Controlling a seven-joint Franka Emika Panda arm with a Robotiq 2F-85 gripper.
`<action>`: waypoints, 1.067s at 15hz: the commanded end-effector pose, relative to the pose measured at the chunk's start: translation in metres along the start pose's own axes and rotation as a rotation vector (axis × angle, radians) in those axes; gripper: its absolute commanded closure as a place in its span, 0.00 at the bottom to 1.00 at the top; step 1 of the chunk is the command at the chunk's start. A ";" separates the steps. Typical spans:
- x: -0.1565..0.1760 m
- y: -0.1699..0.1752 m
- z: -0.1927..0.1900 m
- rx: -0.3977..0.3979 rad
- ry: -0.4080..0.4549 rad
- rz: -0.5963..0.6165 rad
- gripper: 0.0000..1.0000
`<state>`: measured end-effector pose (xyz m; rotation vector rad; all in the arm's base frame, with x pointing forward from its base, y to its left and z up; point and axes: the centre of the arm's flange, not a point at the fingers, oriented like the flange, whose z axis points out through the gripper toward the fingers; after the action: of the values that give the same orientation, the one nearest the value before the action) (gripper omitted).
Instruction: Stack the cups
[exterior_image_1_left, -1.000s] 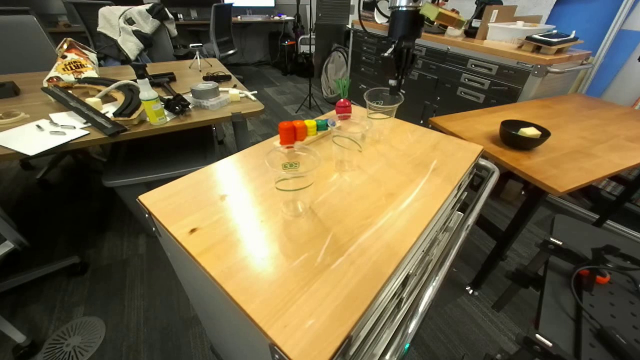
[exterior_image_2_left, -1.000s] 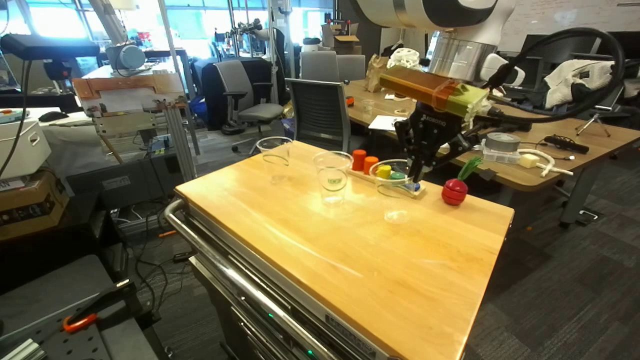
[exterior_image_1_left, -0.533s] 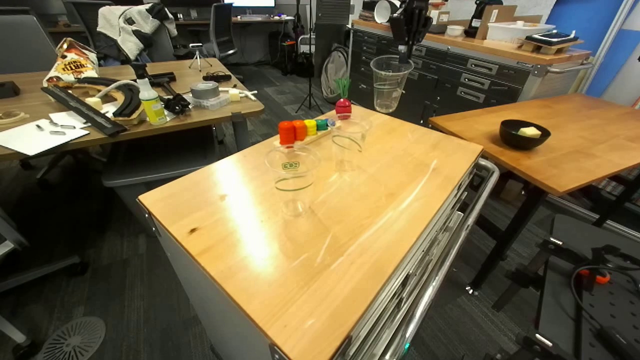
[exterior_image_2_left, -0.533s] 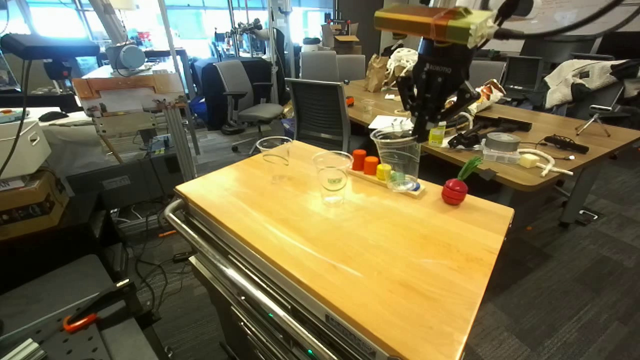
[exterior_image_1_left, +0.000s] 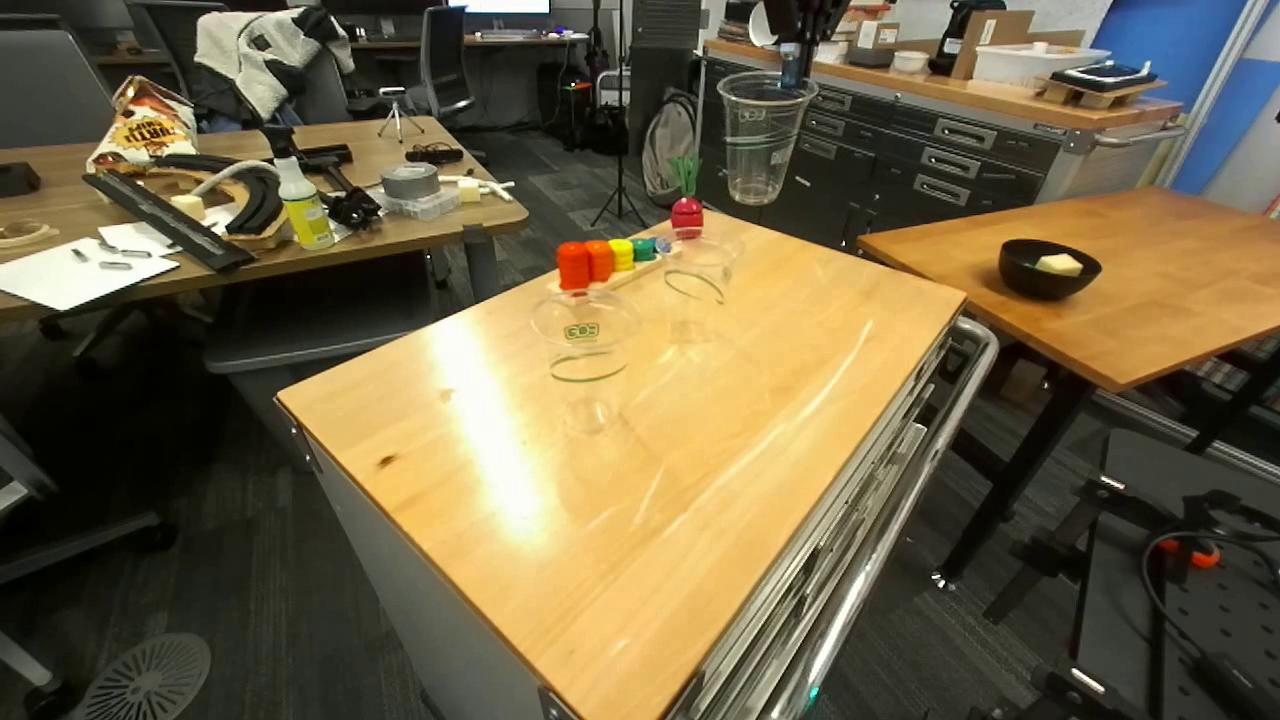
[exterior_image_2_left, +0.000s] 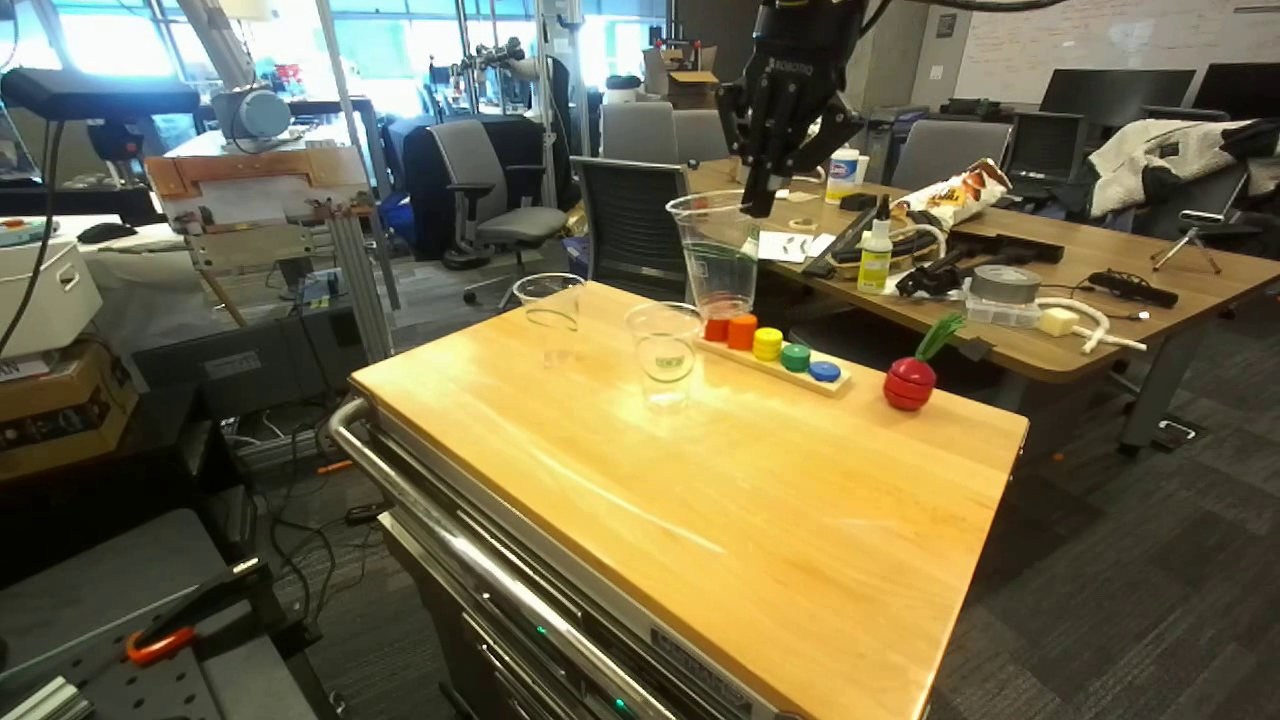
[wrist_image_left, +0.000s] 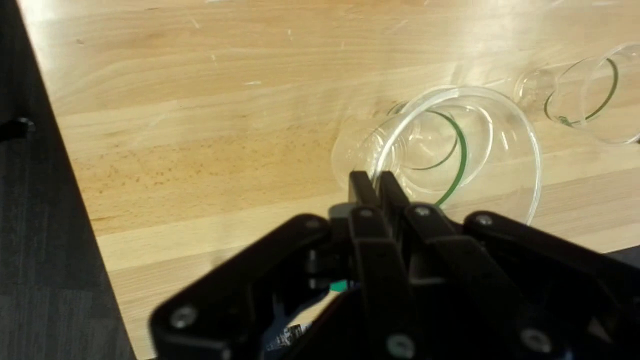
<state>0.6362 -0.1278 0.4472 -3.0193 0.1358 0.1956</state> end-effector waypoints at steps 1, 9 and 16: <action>0.007 -0.027 0.004 0.024 -0.020 -0.021 0.98; 0.011 -0.064 0.028 0.040 -0.053 -0.098 0.98; 0.016 -0.058 0.044 0.094 -0.058 -0.136 0.97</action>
<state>0.6490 -0.0644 0.4092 -2.9674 -0.0309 0.2902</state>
